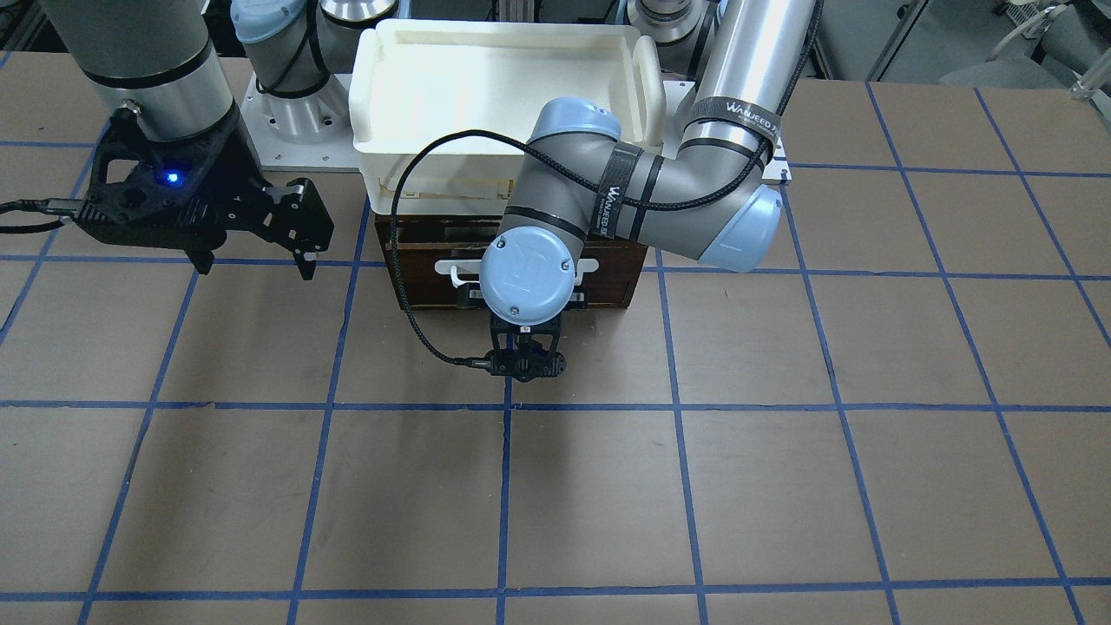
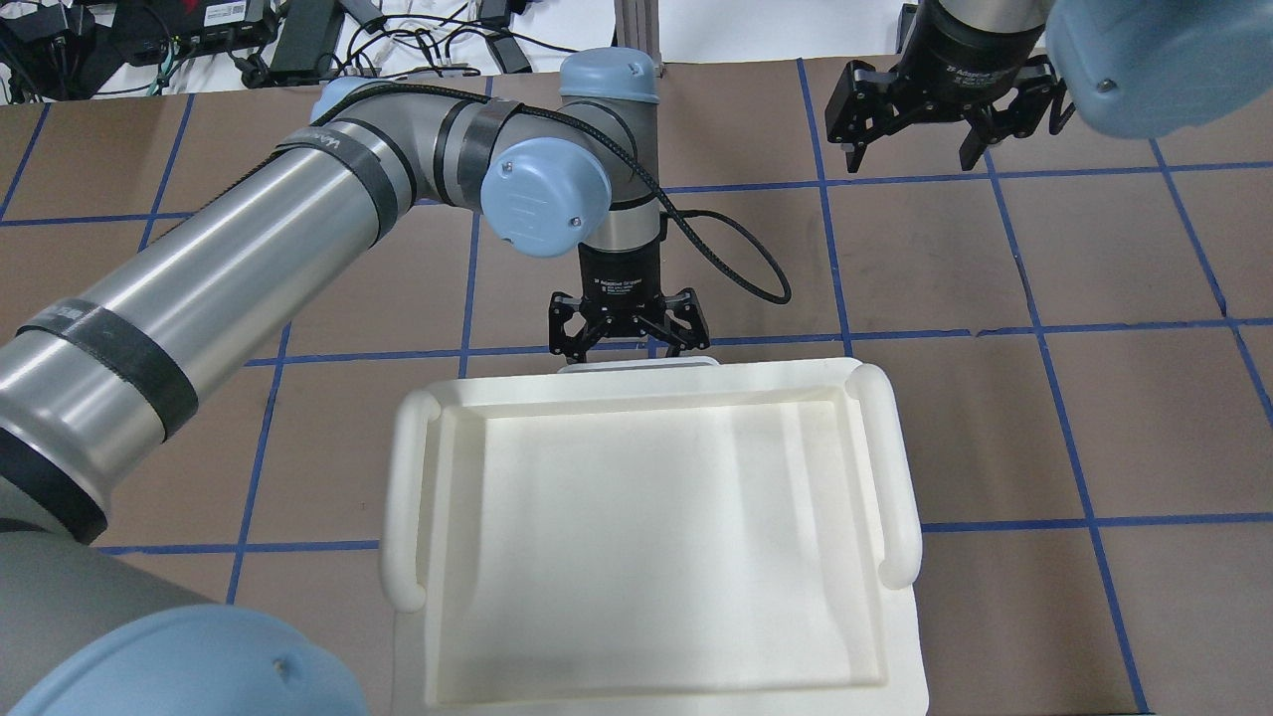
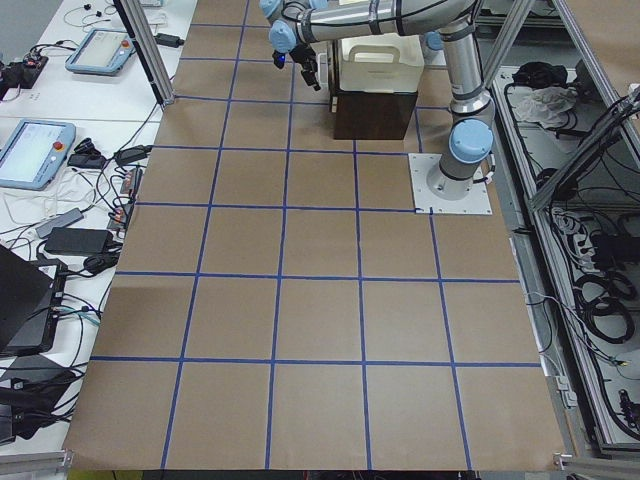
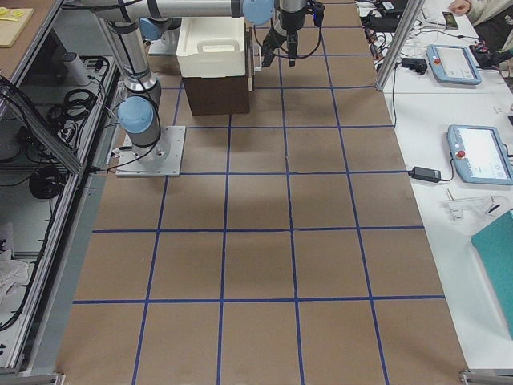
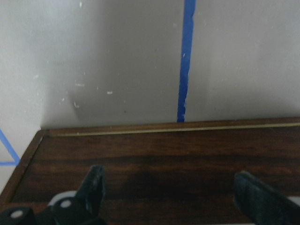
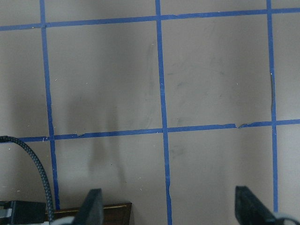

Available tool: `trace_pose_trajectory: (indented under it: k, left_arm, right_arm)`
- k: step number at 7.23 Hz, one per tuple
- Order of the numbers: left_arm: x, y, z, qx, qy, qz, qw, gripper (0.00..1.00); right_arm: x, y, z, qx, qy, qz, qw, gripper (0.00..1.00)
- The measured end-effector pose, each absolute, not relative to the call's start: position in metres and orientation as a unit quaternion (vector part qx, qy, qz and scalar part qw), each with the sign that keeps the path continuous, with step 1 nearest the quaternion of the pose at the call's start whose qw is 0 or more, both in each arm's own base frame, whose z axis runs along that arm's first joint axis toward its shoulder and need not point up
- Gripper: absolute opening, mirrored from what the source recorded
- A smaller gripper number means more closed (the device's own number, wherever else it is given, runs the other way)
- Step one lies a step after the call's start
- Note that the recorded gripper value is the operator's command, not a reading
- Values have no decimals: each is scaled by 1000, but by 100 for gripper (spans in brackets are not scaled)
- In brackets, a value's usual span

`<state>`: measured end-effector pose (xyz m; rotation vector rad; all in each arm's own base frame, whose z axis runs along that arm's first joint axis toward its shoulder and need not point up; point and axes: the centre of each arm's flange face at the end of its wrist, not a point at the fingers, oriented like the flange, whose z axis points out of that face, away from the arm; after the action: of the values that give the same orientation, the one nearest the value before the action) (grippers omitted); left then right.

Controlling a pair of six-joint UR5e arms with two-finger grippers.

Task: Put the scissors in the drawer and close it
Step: 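Push the drawer fully shut with the left gripper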

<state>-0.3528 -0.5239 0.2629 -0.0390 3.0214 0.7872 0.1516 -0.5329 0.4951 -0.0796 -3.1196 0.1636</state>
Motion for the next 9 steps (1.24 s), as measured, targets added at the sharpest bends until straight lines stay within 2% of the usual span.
trace_pose_trajectory:
  k: [5, 7, 9]
  left_arm:
    - [-351, -517, 260, -43, 963, 267, 20, 100]
    - [-348, -538, 283, -50, 978, 201, -8, 100]
    - [-330, -557, 346, -53, 992, 111, -31, 100]
  right_arm:
    - [149, -533, 495, -32, -998, 51, 6, 100]
    - [149, -532, 494, -32, -998, 45, 7, 100]
    - [149, -530, 493, -29, -999, 38, 8, 100]
